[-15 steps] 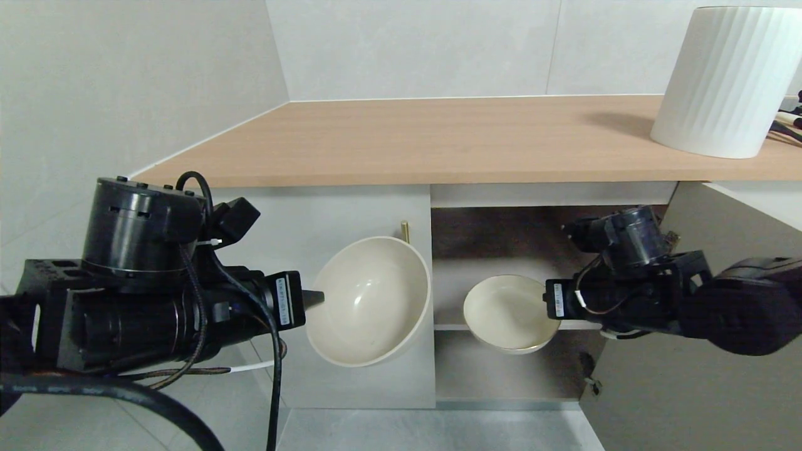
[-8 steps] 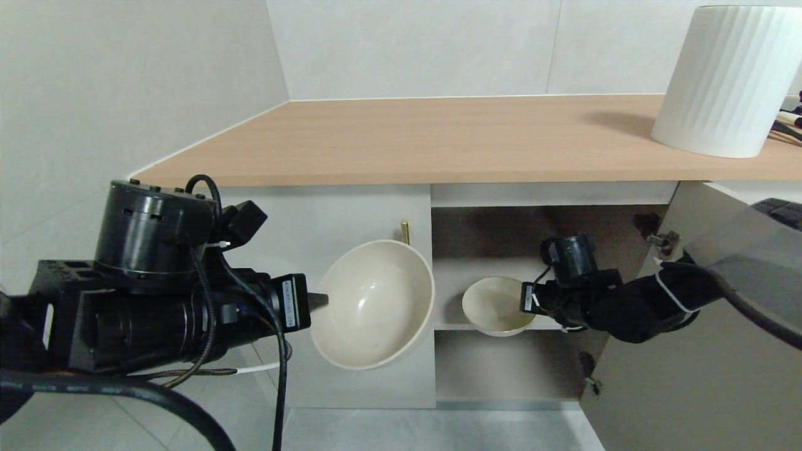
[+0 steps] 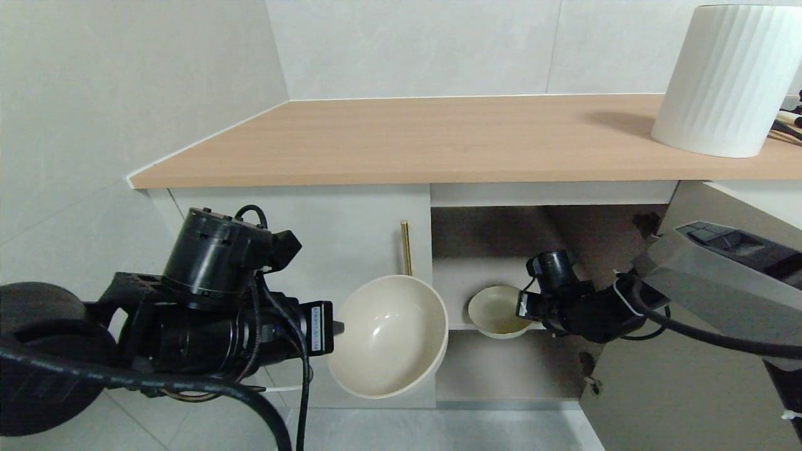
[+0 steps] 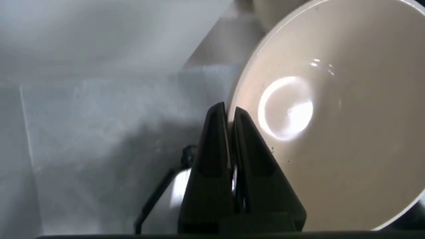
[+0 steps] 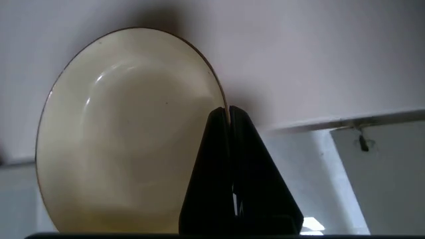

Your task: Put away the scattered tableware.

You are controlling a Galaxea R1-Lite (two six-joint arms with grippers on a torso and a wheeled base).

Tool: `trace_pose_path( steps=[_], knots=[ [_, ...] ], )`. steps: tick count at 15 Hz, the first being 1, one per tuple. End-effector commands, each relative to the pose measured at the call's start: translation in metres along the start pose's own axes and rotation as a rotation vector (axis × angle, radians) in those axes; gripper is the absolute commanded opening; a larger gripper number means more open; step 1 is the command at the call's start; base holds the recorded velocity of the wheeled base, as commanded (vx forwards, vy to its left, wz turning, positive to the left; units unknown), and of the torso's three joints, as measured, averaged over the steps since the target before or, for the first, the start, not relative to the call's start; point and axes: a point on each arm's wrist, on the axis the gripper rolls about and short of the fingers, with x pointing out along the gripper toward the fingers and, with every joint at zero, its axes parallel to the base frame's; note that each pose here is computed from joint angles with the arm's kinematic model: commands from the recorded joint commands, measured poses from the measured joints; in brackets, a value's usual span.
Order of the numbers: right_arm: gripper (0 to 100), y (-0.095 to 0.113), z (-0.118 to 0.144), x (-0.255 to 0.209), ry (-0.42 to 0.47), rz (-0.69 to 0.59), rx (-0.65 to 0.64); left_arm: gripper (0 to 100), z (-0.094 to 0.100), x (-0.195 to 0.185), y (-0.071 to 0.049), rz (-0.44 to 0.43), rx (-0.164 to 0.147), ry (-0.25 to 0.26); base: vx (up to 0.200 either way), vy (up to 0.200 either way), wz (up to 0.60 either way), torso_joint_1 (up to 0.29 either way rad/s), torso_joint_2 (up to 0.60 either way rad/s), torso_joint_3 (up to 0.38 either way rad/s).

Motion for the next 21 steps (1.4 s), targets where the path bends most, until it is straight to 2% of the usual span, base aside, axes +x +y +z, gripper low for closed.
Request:
trace_pose_path(
  steps=[1, 7, 12, 21],
  knots=[
    [0, -0.003, -0.006, 0.019, -0.002, -0.037, 0.003, 0, -0.005, 0.015, 0.000, 0.024, 0.006, 0.044, 0.000, 0.000, 0.00, 0.000, 0.00, 0.000],
    [0, -0.003, -0.003, 0.040, -0.044, -0.079, 0.018, 0, -0.009, 0.021, -0.002, 0.026, 0.014, 0.067, 0.000, 0.000, 0.00, 0.000, 0.00, 0.000],
    [0, -0.007, 0.013, 0.052, -0.100, -0.099, 0.064, 0, -0.010, 0.023, -0.001, 0.030, 0.015, 0.076, 0.000, 0.000, 0.00, 0.000, 0.00, 0.000],
    [0, -0.009, 0.016, 0.058, -0.115, -0.110, 0.073, 0, -0.010, 0.025, -0.002, 0.030, 0.017, 0.077, 0.000, 0.000, 0.00, 0.000, 0.00, 0.000]
  ],
)
